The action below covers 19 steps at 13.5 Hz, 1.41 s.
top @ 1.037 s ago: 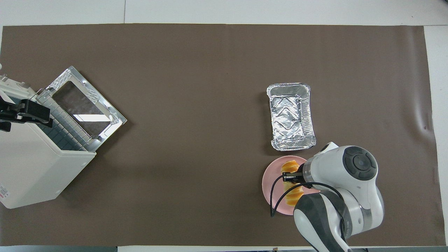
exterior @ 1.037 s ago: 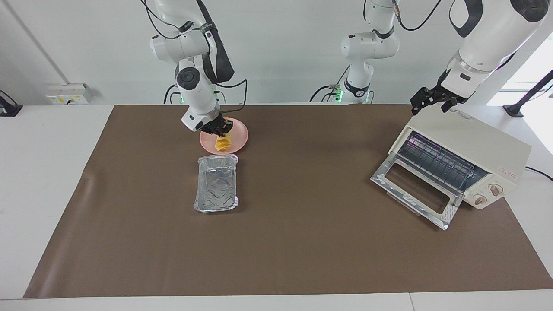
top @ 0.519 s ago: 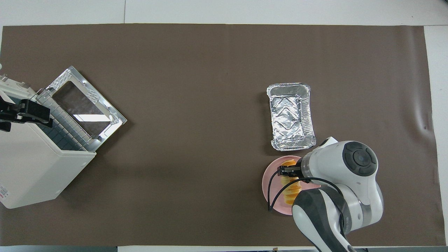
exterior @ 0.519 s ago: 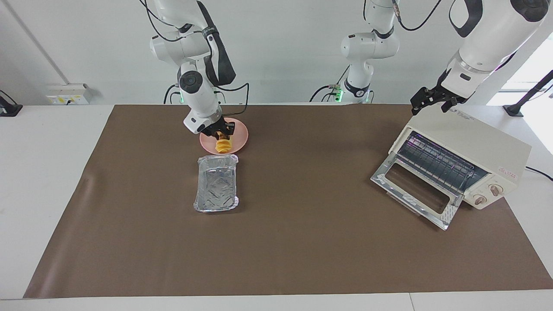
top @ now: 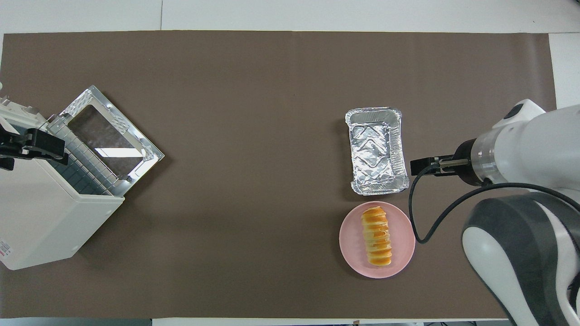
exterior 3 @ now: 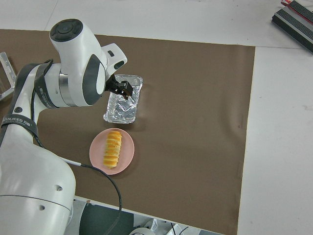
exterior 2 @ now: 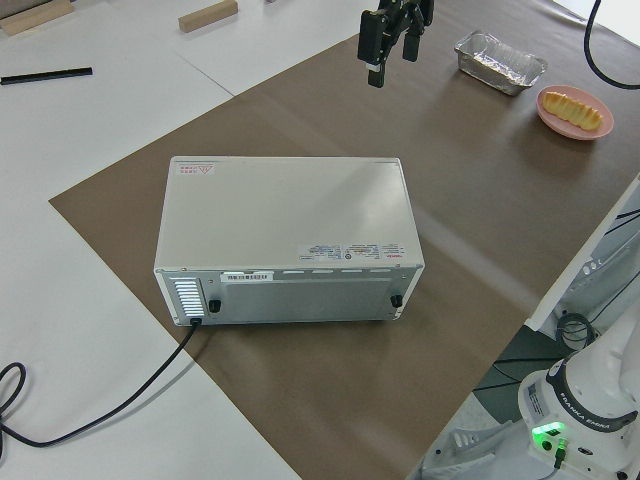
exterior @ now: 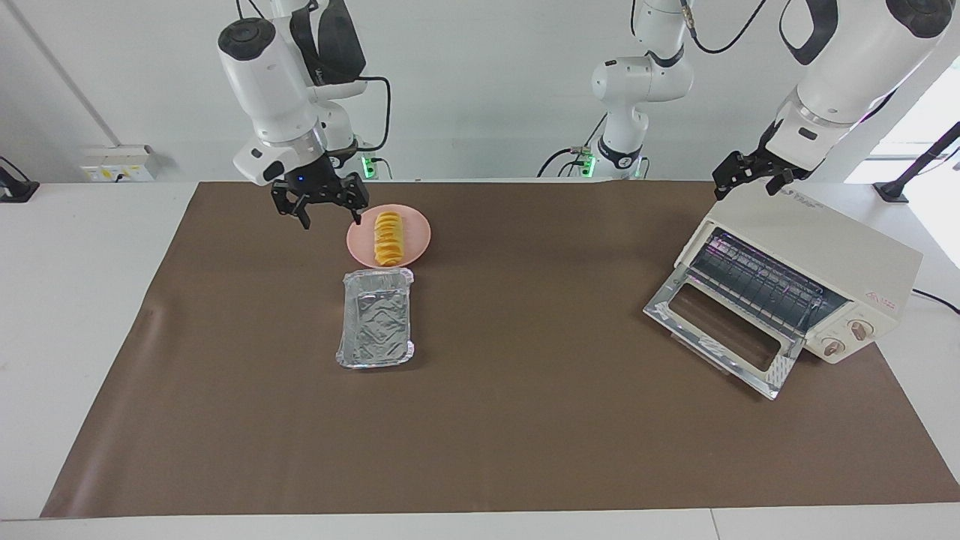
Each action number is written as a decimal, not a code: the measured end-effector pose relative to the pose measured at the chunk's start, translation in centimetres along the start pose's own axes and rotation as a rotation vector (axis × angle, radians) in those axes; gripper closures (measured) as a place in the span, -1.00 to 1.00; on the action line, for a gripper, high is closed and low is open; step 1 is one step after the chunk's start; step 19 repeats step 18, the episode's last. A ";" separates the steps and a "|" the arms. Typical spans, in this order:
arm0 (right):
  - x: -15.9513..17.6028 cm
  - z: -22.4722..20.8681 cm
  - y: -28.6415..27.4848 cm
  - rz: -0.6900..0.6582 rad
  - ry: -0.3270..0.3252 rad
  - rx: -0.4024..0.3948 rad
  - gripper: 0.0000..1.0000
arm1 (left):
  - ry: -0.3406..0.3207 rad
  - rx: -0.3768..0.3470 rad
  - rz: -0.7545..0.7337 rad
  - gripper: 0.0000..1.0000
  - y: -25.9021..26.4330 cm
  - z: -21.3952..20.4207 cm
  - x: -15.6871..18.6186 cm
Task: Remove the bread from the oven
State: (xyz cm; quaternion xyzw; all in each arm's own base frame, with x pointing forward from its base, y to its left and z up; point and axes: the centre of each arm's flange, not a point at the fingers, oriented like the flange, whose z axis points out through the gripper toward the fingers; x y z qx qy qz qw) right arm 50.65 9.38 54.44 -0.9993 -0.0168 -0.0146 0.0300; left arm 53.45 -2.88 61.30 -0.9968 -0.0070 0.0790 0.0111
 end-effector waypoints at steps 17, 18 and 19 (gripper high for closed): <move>3.5 -5.2 8.3 0.063 -0.119 -0.102 -1.00 | 0.000 0.000 0.000 -1.00 0.0 0.0 0.0; 3.5 -5.2 8.3 0.063 -0.119 -0.102 -1.00 | 0.000 0.000 0.000 -1.00 0.0 0.0 0.0; 3.5 -5.2 8.3 0.063 -0.119 -0.102 -1.00 | 0.000 0.000 0.000 -1.00 0.0 0.0 0.0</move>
